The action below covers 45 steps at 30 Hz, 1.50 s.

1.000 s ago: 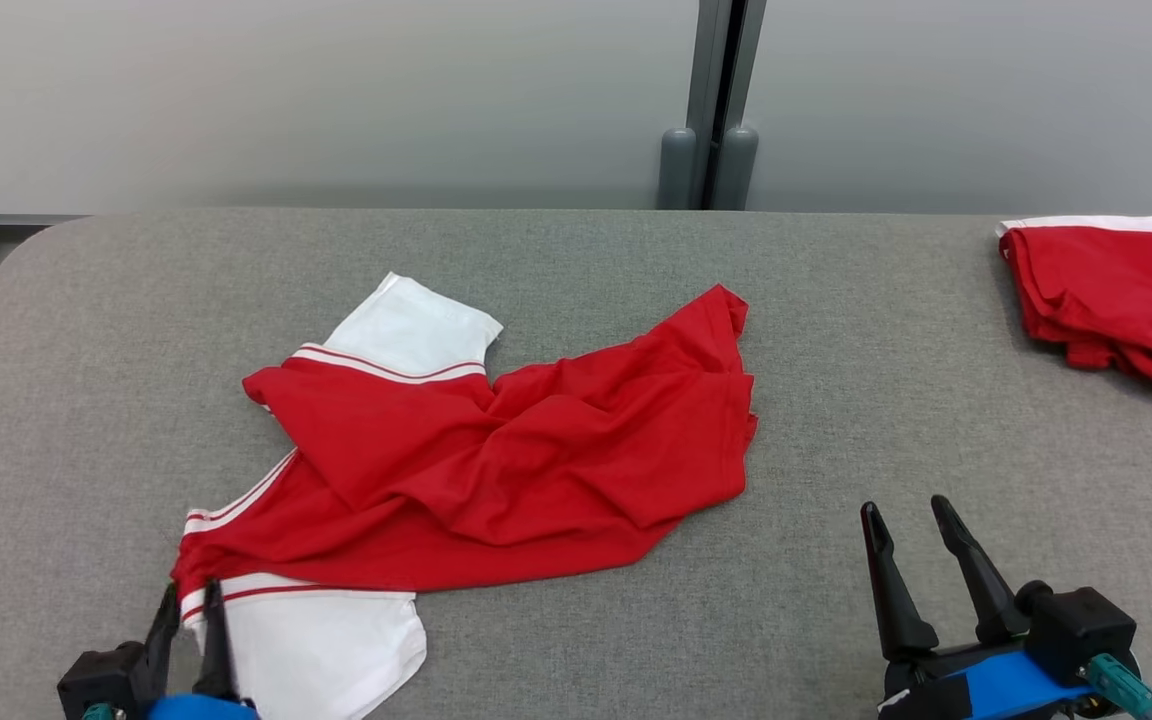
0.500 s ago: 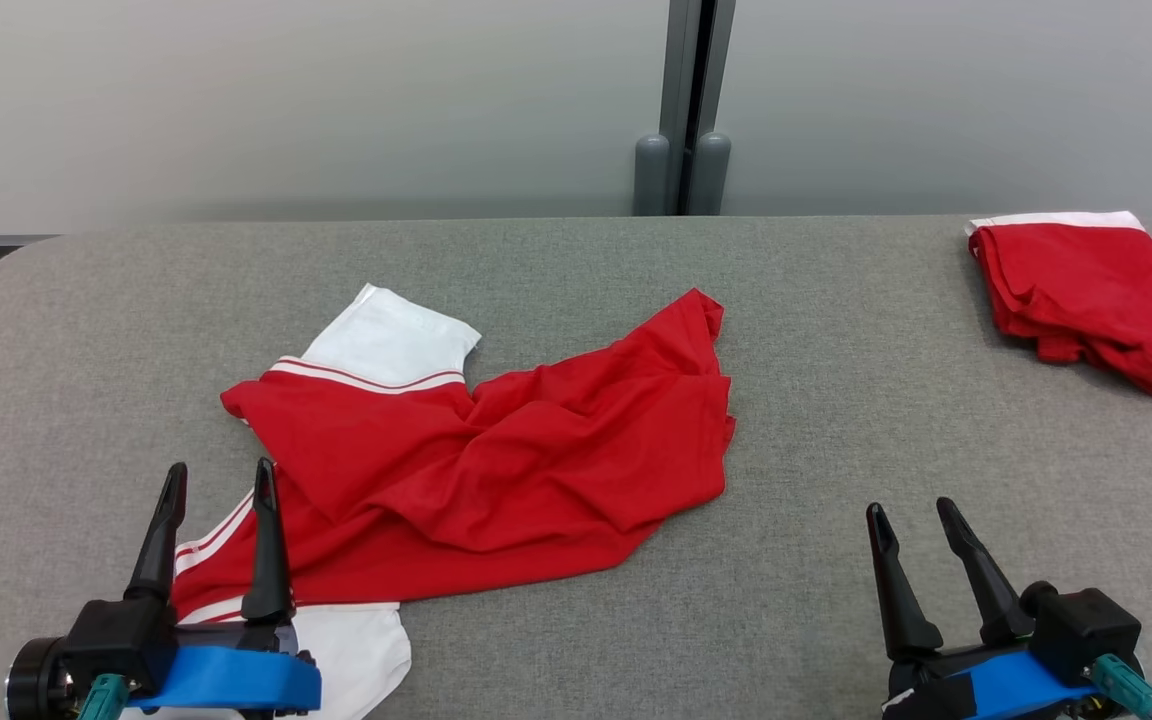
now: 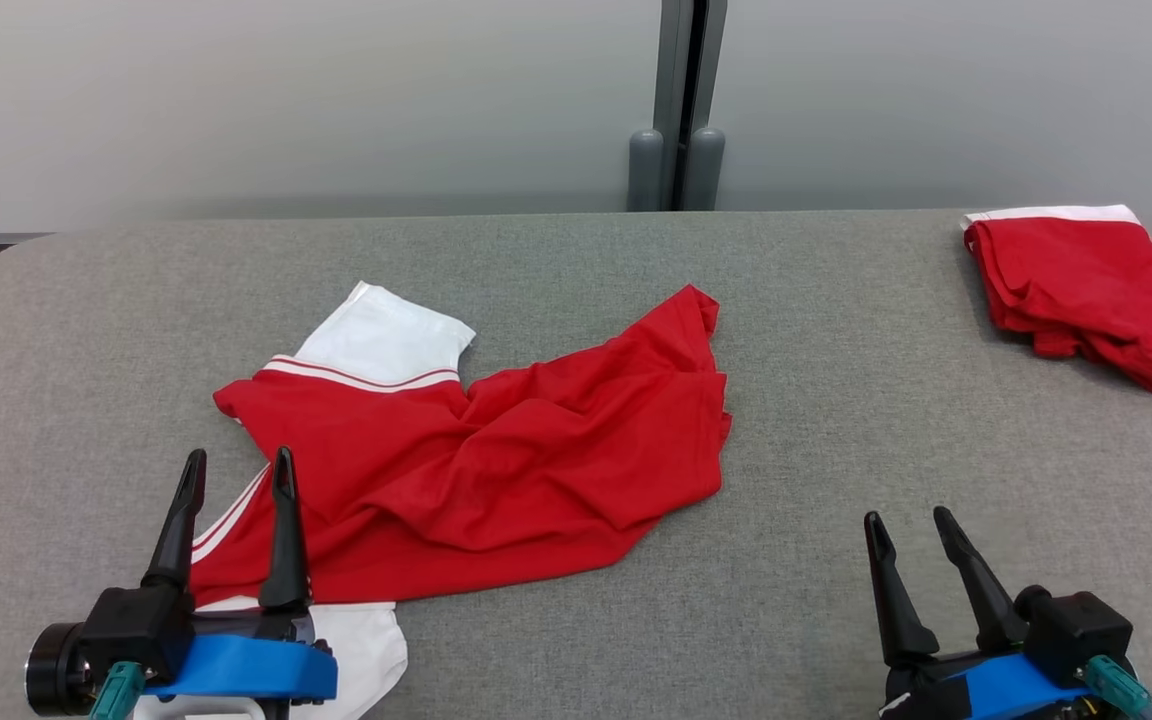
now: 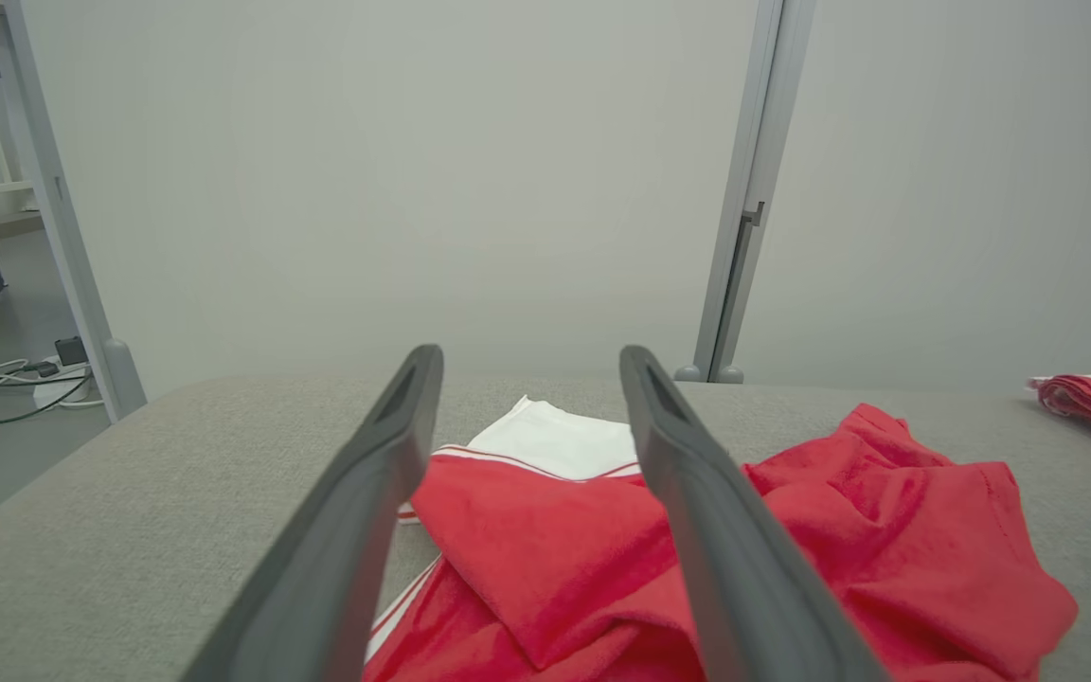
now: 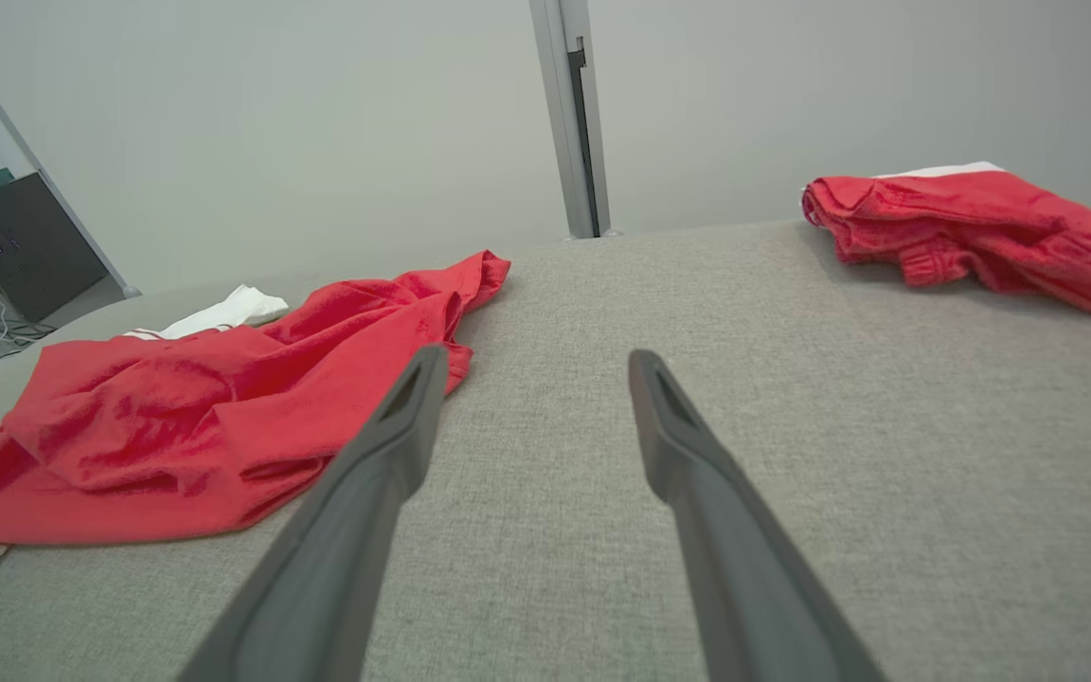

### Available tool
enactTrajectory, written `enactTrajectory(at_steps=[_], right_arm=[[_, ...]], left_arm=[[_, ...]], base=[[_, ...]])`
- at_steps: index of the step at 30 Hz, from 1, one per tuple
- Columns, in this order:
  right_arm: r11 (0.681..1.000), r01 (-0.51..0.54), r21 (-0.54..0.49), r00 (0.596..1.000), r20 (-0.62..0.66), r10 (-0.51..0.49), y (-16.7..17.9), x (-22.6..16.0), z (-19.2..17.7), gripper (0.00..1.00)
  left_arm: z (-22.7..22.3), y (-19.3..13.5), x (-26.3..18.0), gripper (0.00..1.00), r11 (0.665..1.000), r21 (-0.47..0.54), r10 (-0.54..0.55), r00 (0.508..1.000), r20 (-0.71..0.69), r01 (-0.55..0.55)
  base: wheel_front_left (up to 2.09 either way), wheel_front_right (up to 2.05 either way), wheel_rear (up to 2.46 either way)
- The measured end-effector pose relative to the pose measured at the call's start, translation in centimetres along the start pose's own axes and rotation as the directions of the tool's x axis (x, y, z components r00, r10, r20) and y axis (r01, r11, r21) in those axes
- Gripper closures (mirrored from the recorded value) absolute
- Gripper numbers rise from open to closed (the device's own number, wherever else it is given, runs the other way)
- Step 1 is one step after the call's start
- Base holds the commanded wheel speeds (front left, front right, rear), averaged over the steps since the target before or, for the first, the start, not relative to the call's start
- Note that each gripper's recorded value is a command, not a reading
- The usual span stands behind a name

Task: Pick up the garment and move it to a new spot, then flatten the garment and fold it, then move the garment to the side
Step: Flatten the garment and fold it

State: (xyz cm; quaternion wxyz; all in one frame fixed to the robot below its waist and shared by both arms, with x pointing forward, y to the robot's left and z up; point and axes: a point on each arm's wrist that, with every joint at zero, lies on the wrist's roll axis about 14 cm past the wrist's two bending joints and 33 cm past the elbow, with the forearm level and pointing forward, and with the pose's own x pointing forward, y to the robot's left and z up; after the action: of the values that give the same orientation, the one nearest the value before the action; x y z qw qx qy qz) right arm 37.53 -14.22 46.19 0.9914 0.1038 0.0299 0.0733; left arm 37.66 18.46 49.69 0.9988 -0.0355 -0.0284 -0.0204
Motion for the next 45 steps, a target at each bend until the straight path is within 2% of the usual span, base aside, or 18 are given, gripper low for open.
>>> enactTrajectory(at_steps=[6,15,25,32,33,35,40,45], right_arm=[[0.999,-0.052,-0.005,0.998,-0.019,0.052,1.5,1.4,-0.5,0.0],[0.977,-0.206,-0.053,0.978,-0.034,0.205,5.8,7.1,-0.2,0.0],[0.96,-0.265,-0.089,0.939,-0.249,0.236,6.3,11.0,-5.7,0.0],[0.955,-0.289,-0.071,0.911,-0.328,0.251,7.0,12.2,-8.1,0.0],[0.955,-0.289,-0.065,0.909,-0.331,0.252,7.1,12.4,-8.2,0.28],[0.954,-0.293,-0.057,0.903,-0.344,0.257,7.4,12.4,-8.6,1.0],[0.946,-0.319,-0.059,0.909,-0.303,0.287,8.4,12.8,-7.1,1.0],[0.935,-0.35,-0.063,0.923,-0.194,0.332,9.4,12.3,-3.8,1.0]], left_arm=[[-0.1,0.9,0.0,0.0,1.0,0.001,0.028,1.0,-0.004,-0.028],[-0.1,2.1,0.3,0.0,0.997,-0.016,0.075,0.997,0.0,-0.075],[-1.4,4.0,-0.2,0.0,0.99,-0.015,0.141,0.989,-0.045,-0.142],[-2.3,5.0,-0.5,0.0,0.985,-0.003,0.173,0.982,-0.075,-0.174],[-2.4,5.1,-0.5,0.0,0.984,-0.002,0.176,0.981,-0.077,-0.176],[-2.5,5.2,-0.5,0.0,0.984,0.0,0.18,0.981,-0.08,-0.18],[-2.4,5.1,-0.4,0.0,0.984,-0.002,0.179,0.981,-0.078,-0.18],[-2.2,4.9,-0.7,0.0,0.984,-0.008,0.174,0.982,-0.073,-0.175]], base=[[0.0,0.0,0.0],[0.0,0.0,0.0],[0.0,0.0,0.0],[0.0,0.0,0.0],[0.0,0.0,0.0],[0.0,0.0,0.0],[0.0,0.0,0.0],[0.0,0.0,0.0]])
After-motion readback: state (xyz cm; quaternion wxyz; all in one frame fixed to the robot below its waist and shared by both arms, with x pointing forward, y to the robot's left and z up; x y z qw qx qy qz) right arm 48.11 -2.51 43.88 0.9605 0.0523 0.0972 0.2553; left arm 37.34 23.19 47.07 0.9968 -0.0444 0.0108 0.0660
